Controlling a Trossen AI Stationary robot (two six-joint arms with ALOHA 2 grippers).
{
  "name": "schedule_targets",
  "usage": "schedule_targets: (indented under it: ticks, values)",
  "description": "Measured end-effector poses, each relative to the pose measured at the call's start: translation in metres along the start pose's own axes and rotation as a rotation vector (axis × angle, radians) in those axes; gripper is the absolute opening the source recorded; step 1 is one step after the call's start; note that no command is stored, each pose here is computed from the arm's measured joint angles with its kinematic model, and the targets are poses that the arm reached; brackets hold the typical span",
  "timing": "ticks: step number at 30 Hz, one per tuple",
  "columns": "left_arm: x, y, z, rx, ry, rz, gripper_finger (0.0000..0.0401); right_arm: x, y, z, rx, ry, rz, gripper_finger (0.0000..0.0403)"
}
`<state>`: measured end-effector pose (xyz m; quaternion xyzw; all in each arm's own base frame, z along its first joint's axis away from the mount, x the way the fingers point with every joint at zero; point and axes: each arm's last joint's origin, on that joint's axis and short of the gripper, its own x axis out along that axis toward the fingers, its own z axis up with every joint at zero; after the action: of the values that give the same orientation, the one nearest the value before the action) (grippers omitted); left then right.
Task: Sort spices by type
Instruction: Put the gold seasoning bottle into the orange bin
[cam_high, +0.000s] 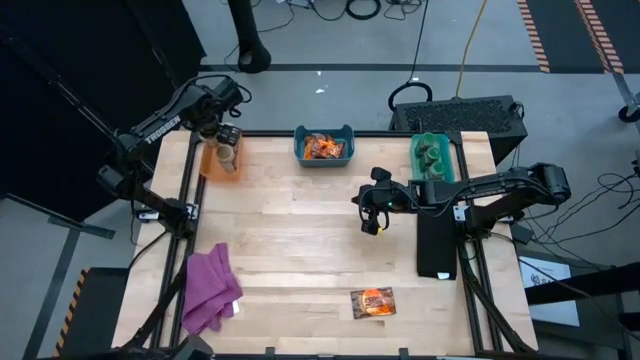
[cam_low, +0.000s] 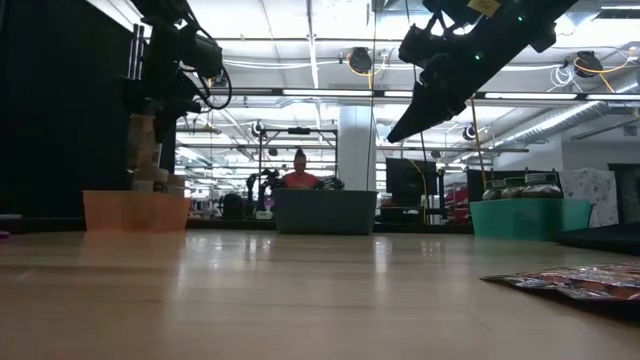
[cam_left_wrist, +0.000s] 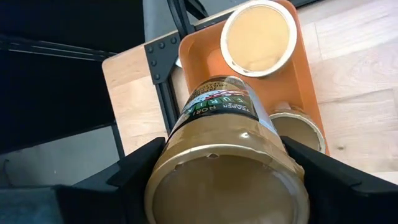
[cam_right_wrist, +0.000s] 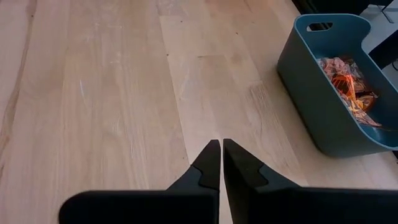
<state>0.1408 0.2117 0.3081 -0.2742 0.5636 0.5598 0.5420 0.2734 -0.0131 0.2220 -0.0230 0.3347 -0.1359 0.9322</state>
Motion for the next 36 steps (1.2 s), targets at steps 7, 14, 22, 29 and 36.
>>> schedule_targets:
  ticks: [7, 14, 22, 29, 36]
  values:
    - [0.0000, -0.0004, -0.0009, 0.017, 0.016, -0.023, 0.0283, 0.0000, 0.0000, 0.0000, 0.000, 0.000, 0.000, 0.0000]
    - [0.0008, 0.0009, -0.0015, 0.025, 0.037, -0.050, 0.0283, 0.0000, 0.0001, 0.0000, 0.000, 0.000, 0.000, 0.0000]
    - [0.0015, 0.0022, -0.0012, 0.020, 0.045, -0.069, 0.0283, 0.0000, 0.0000, -0.0001, 0.004, 0.001, 0.000, 0.0000]
    - [0.0014, 0.0018, -0.0008, 0.015, 0.044, -0.079, 0.0283, 0.0000, 0.0000, -0.0001, 0.004, 0.001, 0.000, 0.0000]
    - [0.0009, -0.0006, 0.0018, -0.019, 0.015, -0.095, 0.0283, 0.0000, 0.0000, -0.0001, 0.003, 0.001, 0.000, 0.0000]
